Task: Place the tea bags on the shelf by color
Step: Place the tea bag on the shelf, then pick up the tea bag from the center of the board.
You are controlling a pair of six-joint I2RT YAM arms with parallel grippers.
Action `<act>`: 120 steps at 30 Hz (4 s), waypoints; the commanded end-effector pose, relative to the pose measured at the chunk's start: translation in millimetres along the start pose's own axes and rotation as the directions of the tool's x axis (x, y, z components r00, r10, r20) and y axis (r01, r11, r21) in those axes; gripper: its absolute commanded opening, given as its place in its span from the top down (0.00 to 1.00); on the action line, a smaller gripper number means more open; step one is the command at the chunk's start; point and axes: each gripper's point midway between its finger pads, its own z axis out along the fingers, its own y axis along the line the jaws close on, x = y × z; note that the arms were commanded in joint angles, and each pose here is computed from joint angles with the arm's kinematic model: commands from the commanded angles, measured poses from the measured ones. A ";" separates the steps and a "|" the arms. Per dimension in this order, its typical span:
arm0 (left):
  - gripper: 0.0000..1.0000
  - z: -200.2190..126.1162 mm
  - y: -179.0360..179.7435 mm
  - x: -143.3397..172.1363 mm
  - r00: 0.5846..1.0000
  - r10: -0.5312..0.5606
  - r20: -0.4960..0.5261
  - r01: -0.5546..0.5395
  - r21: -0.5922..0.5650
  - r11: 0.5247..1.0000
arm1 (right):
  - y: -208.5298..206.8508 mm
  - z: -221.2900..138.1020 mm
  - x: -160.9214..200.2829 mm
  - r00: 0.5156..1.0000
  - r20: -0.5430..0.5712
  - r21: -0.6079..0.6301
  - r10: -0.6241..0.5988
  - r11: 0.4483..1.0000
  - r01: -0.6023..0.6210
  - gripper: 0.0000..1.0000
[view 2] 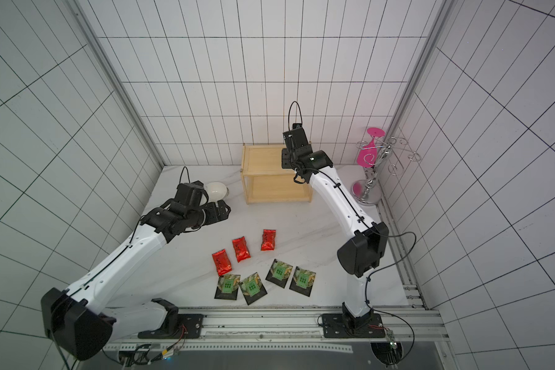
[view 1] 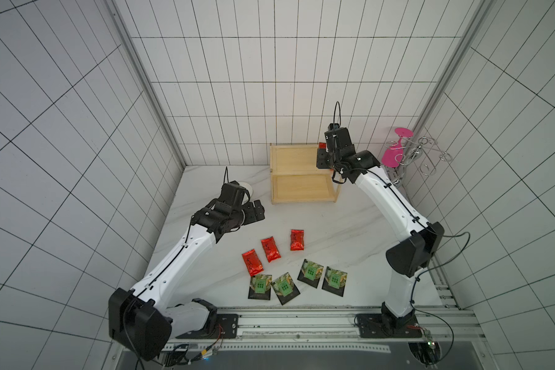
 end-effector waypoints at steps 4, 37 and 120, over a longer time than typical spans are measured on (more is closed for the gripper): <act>0.02 0.8 -2.5 -16.2 0.999 0.019 0.047 -0.019 0.010 1.000 | -11.5 20.6 -1.8 0.997 -0.048 0.024 -0.056 0.998 0.058 0.45; 0.02 3.2 6.0 -17.0 0.999 0.020 0.047 -0.020 -0.008 1.000 | -15.9 59.7 9.4 0.997 -0.079 0.050 0.004 0.999 0.000 0.36; 0.02 -2.2 37.0 39.5 0.999 -0.033 -0.022 0.032 -0.042 0.999 | 95.9 11.6 339.5 0.802 -0.593 -0.033 0.065 0.994 -0.105 0.46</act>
